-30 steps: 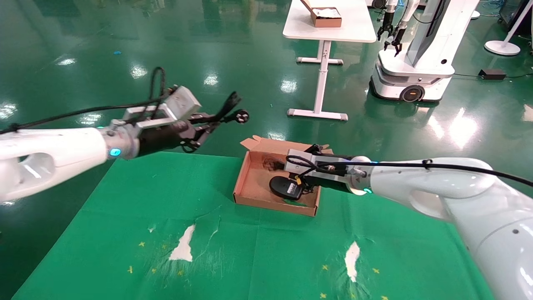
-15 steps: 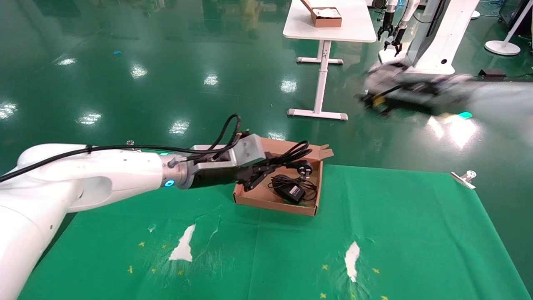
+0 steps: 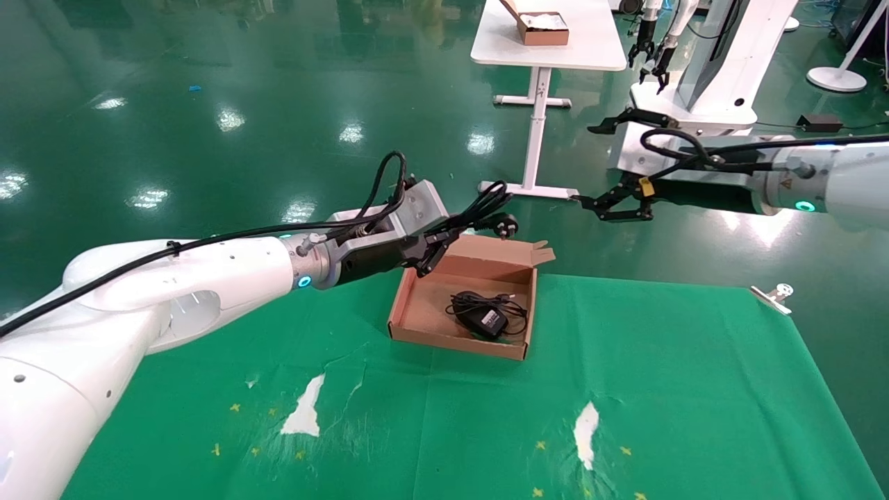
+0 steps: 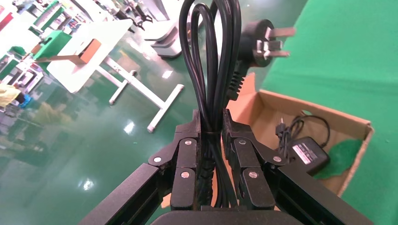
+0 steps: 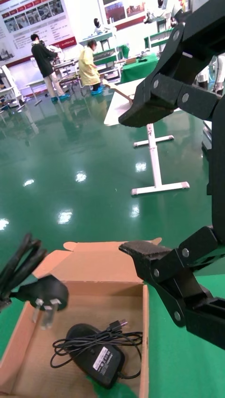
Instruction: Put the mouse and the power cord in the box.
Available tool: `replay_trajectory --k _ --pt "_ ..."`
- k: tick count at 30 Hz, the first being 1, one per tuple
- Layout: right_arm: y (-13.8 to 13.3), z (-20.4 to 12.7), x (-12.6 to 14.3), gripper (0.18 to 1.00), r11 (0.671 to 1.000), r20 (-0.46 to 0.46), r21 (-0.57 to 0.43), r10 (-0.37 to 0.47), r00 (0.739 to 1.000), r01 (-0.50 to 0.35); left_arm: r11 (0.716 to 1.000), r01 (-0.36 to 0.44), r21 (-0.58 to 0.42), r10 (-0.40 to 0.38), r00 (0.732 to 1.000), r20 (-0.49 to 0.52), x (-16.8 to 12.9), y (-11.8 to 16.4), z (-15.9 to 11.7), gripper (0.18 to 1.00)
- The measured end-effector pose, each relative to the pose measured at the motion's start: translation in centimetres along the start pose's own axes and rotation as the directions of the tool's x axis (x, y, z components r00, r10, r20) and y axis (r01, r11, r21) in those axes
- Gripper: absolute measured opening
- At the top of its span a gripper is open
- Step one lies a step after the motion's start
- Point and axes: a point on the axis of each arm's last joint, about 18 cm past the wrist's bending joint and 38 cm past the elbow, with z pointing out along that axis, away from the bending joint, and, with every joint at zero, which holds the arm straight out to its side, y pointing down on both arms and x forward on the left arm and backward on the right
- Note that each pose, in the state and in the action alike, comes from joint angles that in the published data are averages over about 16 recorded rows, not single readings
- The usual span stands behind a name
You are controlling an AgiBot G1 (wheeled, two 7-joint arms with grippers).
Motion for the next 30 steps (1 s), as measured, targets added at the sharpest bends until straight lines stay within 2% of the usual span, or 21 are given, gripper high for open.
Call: replay_trajectory --k 5,15,22,30 --pt "0.0 -0.1 0.0 0.868 1.0 -0.001 0.003 0.001 1.0 -0.001 1.0 0.01 0.005 -0.01 1.0 0.004 0.0 0.0 -0.1 0.285" --pt "-0.1 -0.2 -1.0 0.97 0.997 0.0 0.053 0.065 0.998 -0.065 0.994 0.091 0.065 -0.09 0.996 -0.013 0.2 0.8 -2.0 0.377" --pt "-0.3 -1.2 -2.5 0.997 0.977 0.012 0.135 0.165 0.986 -0.165 0.972 0.189 0.142 -0.185 0.982 -0.04 0.5 1.5 -4.8 0.503" --pt "-0.9 -3.1 -4.4 1.001 0.931 0.055 0.232 0.278 0.959 -0.283 0.933 0.282 0.222 -0.269 0.959 -0.089 1.0 1.9 -8.6 0.686"
